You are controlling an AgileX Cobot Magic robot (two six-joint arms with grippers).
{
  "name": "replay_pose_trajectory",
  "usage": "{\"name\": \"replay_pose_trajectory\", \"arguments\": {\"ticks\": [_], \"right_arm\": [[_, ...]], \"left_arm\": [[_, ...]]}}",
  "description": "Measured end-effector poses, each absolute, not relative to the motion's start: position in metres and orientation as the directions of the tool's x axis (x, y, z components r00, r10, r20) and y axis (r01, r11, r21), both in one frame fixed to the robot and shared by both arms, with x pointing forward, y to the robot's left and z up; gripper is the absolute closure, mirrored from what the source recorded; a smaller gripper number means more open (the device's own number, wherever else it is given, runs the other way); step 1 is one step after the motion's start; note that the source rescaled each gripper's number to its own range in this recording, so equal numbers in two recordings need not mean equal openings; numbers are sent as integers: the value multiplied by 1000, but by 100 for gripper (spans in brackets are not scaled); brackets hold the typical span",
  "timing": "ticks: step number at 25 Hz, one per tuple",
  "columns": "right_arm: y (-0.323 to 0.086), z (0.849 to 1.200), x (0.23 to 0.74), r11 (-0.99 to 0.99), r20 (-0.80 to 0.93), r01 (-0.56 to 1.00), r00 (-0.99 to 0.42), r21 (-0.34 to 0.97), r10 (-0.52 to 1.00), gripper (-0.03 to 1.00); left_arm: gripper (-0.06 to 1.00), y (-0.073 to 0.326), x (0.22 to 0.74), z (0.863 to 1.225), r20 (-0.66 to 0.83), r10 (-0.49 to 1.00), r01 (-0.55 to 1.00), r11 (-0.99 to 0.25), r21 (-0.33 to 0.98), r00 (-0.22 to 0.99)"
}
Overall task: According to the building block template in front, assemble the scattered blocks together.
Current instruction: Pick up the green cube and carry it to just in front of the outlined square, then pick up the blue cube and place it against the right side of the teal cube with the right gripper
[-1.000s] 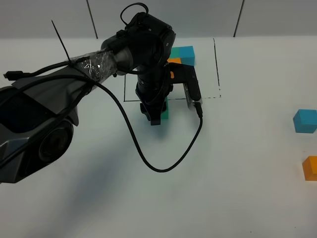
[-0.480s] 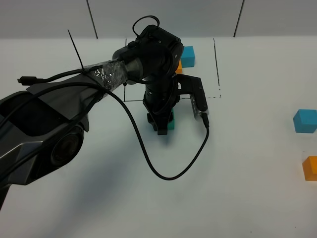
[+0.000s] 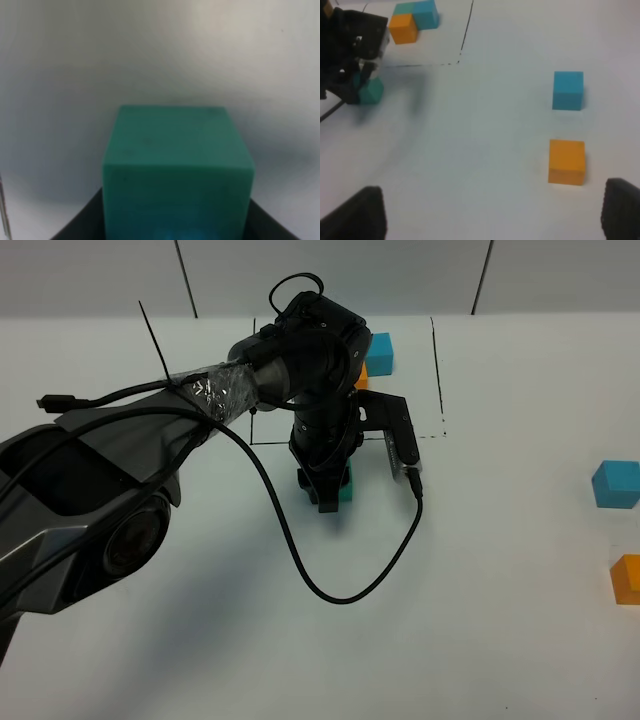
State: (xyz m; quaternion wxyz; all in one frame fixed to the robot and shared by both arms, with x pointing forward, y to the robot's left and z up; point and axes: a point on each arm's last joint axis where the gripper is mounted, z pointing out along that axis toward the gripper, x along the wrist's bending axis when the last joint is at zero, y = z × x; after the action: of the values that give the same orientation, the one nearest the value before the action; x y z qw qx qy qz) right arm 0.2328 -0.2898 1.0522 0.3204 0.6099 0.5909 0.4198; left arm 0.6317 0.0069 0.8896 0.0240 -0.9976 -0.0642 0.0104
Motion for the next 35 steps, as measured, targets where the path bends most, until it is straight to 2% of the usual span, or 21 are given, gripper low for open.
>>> {"name": "replay_pose_trajectory", "arguments": {"ticks": [15, 17, 19, 24, 27, 30, 35], "right_arm": [[-290, 1052, 233, -96, 133, 452, -51, 887, 990, 22], [-290, 1052, 233, -96, 133, 452, -51, 887, 990, 22], [-290, 1052, 233, -96, 133, 452, -51, 887, 990, 22], [-290, 1052, 233, -96, 133, 452, -51, 887, 990, 22], [-290, 1052, 233, -96, 133, 452, -51, 887, 990, 22], [-290, 1052, 233, -96, 133, 452, -51, 887, 990, 22], [-290, 1052, 233, -97, 134, 452, -51, 887, 990, 22]], "left_arm": [[94, 7, 632, 890, -18, 115, 114, -992, -49, 993], [91, 7, 632, 890, -18, 115, 114, -992, -49, 993], [79, 7, 632, 888, -21, 114, 113, -992, -50, 993], [29, 7, 632, 894, -13, 114, 113, -993, -42, 993], [8, 7, 631, 909, 7, 116, 116, -993, -19, 993], [-2, 7, 630, 931, 38, 147, 147, -989, 14, 988], [-4, 17, 631, 975, 91, 259, 252, -964, 87, 961]]}}
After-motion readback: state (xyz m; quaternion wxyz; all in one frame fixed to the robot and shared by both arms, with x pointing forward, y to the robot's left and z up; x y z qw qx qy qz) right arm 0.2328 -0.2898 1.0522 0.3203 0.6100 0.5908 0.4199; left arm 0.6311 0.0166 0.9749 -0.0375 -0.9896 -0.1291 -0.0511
